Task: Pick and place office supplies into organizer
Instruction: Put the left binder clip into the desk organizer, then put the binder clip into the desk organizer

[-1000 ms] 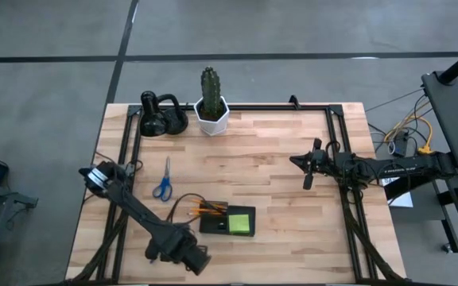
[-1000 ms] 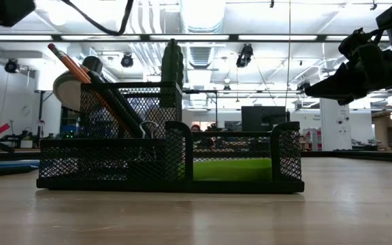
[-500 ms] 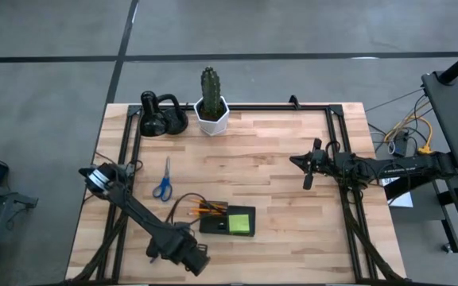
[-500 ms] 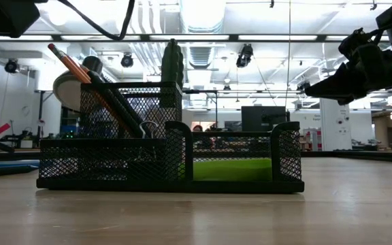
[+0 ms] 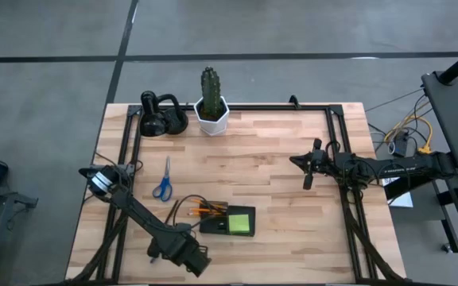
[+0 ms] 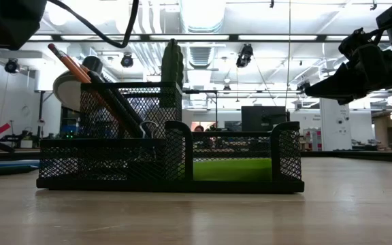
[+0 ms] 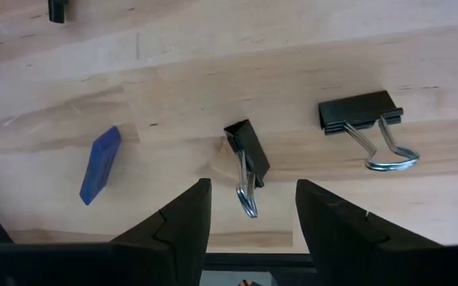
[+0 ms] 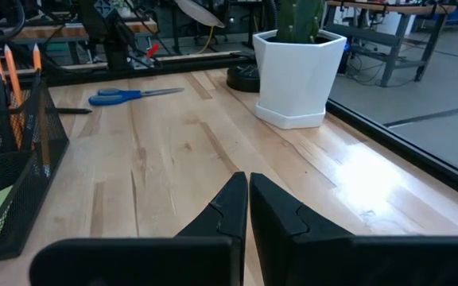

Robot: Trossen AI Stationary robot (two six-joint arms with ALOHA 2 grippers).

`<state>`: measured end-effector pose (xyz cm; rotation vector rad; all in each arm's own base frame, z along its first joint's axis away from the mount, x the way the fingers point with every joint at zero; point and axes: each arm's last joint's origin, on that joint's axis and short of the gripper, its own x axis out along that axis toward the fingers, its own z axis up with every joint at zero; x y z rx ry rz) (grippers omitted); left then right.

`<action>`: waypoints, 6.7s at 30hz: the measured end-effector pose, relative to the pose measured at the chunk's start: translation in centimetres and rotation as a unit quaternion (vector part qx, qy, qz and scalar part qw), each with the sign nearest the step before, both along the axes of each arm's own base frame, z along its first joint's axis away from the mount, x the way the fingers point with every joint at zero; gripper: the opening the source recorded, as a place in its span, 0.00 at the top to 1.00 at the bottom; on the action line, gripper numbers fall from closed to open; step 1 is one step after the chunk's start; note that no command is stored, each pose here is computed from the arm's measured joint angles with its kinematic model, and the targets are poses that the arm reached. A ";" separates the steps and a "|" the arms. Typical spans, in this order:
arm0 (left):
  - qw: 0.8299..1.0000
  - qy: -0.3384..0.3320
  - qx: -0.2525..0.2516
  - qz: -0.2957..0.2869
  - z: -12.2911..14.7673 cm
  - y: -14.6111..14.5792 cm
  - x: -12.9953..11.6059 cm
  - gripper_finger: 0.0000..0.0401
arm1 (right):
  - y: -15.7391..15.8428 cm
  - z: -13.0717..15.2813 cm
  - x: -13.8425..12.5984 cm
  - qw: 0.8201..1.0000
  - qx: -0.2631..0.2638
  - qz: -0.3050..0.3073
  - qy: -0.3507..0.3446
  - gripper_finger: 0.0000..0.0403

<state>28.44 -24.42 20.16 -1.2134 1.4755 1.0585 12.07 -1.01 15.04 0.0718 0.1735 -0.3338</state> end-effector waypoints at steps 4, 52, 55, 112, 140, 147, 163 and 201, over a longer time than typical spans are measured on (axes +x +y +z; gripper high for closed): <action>1.000 0.000 -0.001 -0.001 0.0 -0.1 -0.1 0.58 | 0.0 0.0 0.0 1.000 0.000 0.000 0.000 0.98; 1.000 -0.001 0.002 -0.001 -0.1 -0.1 0.0 0.89 | 0.0 0.0 0.0 1.000 0.000 0.000 0.001 0.98; 1.000 -0.001 0.002 -0.001 -0.1 -0.1 0.0 0.93 | 0.0 0.0 0.0 1.000 0.000 0.000 0.001 0.98; 0.987 -0.055 0.080 -0.131 6.0 3.3 1.8 1.00 | 0.0 0.0 0.0 1.000 0.000 0.000 0.001 0.98; 0.981 -0.095 0.139 -0.092 3.9 5.6 4.3 1.00 | 0.0 -0.3 -0.1 1.000 0.000 0.000 0.016 0.98; 0.981 -0.105 0.136 -0.088 3.7 5.6 4.5 1.00 | 0.0 -0.3 -0.1 1.000 0.000 0.000 0.016 0.98; 0.983 -0.100 0.129 -0.083 3.3 6.0 4.7 1.00 | 0.0 -0.3 -0.1 1.000 0.000 0.000 0.016 0.98; 0.982 -0.103 0.096 -0.123 2.0 6.0 4.8 0.83 | 0.0 -0.4 -0.1 1.000 0.000 0.000 0.023 0.98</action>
